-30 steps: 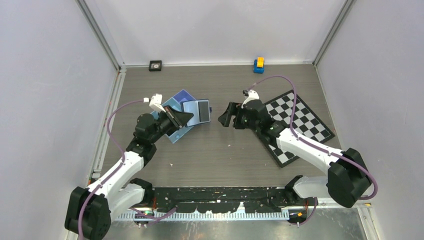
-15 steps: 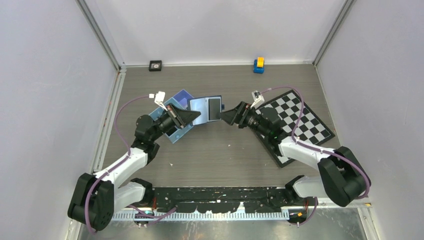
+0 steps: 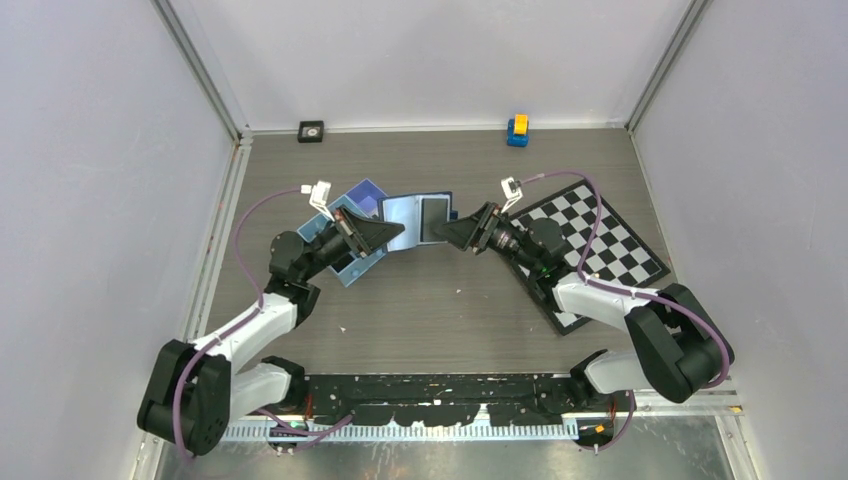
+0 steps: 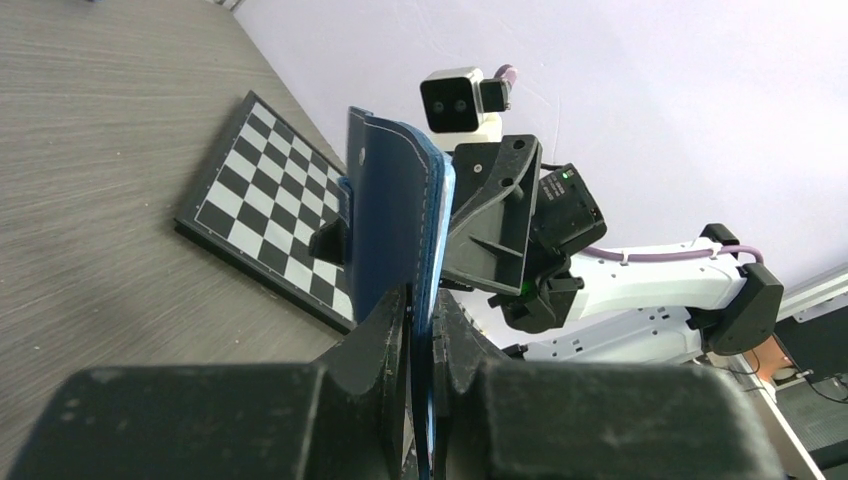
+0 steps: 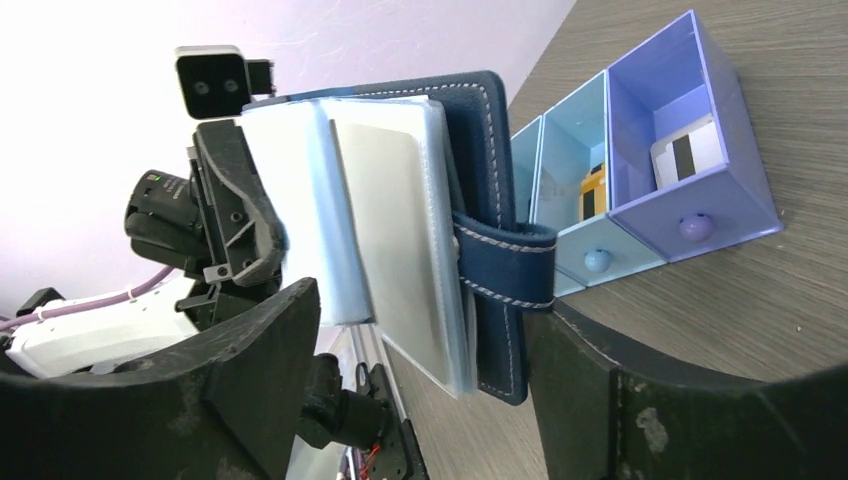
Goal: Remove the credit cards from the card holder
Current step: Remove the credit card from the card holder.
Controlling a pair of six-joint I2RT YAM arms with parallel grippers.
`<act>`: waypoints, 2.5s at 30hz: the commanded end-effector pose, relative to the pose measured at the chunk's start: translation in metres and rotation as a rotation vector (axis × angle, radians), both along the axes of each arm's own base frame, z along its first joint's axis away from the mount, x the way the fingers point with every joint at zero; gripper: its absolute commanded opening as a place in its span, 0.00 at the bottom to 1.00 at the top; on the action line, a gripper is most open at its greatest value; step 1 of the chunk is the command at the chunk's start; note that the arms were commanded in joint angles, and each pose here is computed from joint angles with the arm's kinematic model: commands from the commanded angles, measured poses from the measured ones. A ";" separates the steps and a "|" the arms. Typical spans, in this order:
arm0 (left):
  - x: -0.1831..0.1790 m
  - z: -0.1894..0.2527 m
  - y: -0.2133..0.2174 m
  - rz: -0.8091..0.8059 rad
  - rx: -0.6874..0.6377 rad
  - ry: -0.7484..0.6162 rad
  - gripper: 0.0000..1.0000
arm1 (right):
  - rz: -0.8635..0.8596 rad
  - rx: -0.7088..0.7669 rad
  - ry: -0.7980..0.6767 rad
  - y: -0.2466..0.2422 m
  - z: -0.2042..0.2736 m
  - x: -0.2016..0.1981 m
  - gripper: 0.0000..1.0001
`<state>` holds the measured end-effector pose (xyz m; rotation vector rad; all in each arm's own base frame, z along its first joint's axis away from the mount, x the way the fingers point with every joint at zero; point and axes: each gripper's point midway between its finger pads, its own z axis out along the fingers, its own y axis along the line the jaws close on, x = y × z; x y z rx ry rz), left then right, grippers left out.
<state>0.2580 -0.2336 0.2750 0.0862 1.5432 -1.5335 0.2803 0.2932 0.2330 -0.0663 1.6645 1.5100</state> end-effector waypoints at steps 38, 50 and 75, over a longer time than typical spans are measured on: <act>0.057 -0.093 0.080 0.560 0.459 0.300 0.66 | -0.108 -0.105 0.054 -0.005 -0.022 0.025 0.01; 0.035 -0.055 0.036 0.296 0.330 0.104 0.61 | -0.143 -0.169 0.111 -0.006 -0.038 0.035 0.00; 0.030 -0.069 -0.029 -0.075 0.244 0.167 0.32 | -0.013 -0.061 0.088 0.009 -0.014 0.018 0.00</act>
